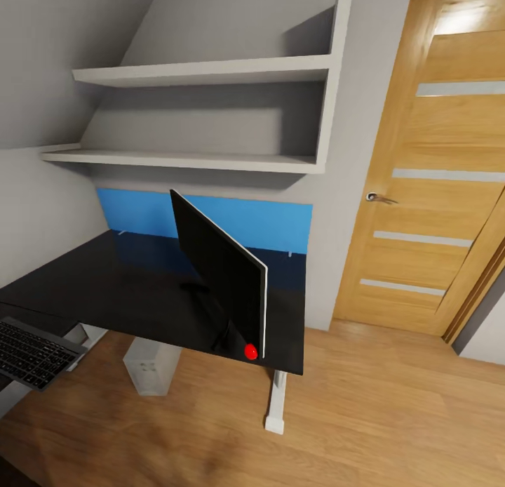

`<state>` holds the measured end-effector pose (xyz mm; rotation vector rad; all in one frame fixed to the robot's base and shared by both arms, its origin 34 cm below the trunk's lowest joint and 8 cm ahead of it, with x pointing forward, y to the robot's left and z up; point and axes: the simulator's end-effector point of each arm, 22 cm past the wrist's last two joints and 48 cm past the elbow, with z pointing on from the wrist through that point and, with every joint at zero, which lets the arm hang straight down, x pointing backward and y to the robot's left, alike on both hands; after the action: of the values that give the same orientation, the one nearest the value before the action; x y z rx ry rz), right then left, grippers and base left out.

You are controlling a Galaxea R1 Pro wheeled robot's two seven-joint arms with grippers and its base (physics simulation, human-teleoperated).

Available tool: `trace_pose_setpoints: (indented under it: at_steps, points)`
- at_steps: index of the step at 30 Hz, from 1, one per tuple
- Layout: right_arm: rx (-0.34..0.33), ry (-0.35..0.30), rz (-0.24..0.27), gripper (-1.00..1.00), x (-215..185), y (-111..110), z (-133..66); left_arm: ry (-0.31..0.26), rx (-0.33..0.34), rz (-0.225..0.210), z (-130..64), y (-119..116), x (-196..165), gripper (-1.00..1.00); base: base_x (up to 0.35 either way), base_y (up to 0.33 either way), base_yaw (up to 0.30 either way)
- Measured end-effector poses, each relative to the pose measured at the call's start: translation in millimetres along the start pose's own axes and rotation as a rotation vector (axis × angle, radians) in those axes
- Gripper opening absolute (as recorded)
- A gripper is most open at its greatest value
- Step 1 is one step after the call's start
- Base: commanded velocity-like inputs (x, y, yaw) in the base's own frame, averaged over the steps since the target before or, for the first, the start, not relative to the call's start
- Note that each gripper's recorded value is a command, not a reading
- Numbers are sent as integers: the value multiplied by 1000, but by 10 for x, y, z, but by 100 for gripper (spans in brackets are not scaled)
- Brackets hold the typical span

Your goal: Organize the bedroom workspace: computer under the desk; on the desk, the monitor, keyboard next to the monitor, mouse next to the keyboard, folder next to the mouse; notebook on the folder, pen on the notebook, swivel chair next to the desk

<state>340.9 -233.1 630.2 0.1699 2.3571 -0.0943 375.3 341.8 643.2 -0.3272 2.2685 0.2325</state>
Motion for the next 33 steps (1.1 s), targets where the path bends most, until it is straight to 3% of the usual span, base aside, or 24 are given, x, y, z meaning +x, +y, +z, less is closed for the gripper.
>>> trace_pose_setpoints:
  at_steps: [12,33]
  points:
    - [0,0,4,100,0,21,-4,4,-2,-2,0,6,10,100,260,-51,31]
    - [3,4,7,100,13,22,-5,10,-2,-2,-2,1,28,100,24,-55,253]
